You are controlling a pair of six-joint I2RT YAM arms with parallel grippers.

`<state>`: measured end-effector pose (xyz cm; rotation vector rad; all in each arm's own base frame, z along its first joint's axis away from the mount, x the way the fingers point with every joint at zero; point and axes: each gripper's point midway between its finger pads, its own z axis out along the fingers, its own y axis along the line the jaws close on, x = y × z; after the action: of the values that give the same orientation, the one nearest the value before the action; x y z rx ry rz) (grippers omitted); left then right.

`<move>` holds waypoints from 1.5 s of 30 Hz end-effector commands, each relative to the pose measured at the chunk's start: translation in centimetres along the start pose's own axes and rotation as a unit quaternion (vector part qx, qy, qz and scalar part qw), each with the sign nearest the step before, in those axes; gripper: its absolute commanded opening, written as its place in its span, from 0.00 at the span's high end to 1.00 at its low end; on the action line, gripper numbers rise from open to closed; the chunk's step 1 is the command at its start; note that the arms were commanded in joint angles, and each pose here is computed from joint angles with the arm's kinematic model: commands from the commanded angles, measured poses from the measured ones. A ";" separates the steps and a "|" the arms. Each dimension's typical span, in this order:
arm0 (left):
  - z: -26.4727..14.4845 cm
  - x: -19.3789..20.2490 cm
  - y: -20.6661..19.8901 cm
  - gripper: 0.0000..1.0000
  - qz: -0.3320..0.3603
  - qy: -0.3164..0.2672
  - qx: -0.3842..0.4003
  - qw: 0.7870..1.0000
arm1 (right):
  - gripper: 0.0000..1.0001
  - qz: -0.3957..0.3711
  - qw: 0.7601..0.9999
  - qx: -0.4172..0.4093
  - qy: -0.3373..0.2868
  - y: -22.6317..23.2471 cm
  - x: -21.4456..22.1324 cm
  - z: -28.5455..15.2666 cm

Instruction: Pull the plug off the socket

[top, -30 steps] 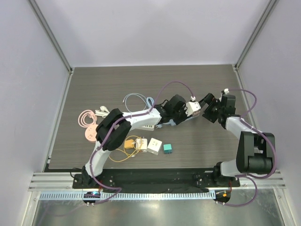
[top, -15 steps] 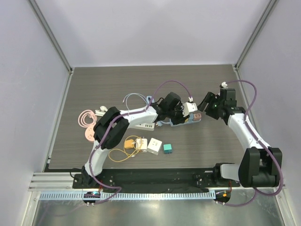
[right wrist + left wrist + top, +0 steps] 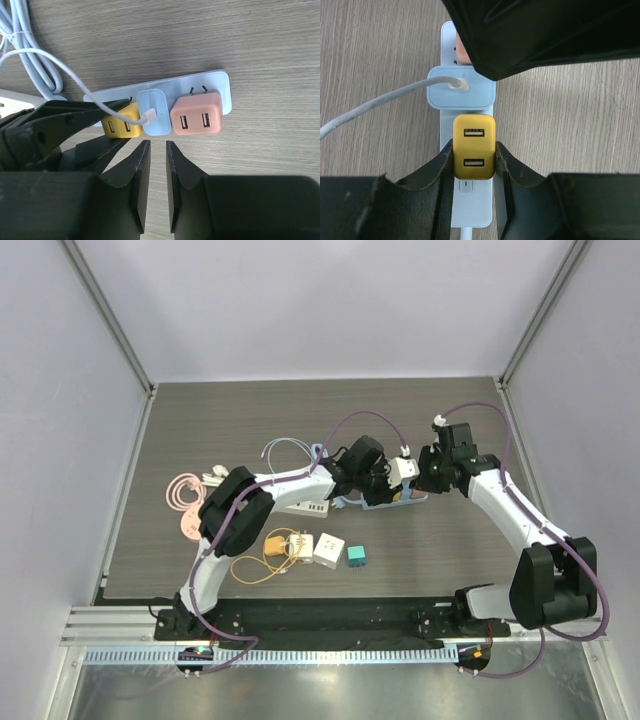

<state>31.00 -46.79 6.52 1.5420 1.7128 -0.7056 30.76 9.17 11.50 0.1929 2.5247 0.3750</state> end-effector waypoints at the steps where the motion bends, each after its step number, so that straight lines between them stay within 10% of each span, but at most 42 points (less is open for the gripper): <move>1: -2.0 -5.0 0.8 1.00 0.022 -0.058 -0.008 0.998 | 0.75 -0.020 1.000 -0.023 -0.004 1.3 -1.3 0.2; 45: -7.2 -15.4 -1.0 1.00 0.020 -0.200 0.008 0.979 | 0.83 0.006 0.988 0.090 0.128 -4.0 8.5 5.7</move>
<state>31.16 -46.75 7.04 1.3481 1.8114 -0.7953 32.38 11.04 8.13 0.2063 2.5246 0.4032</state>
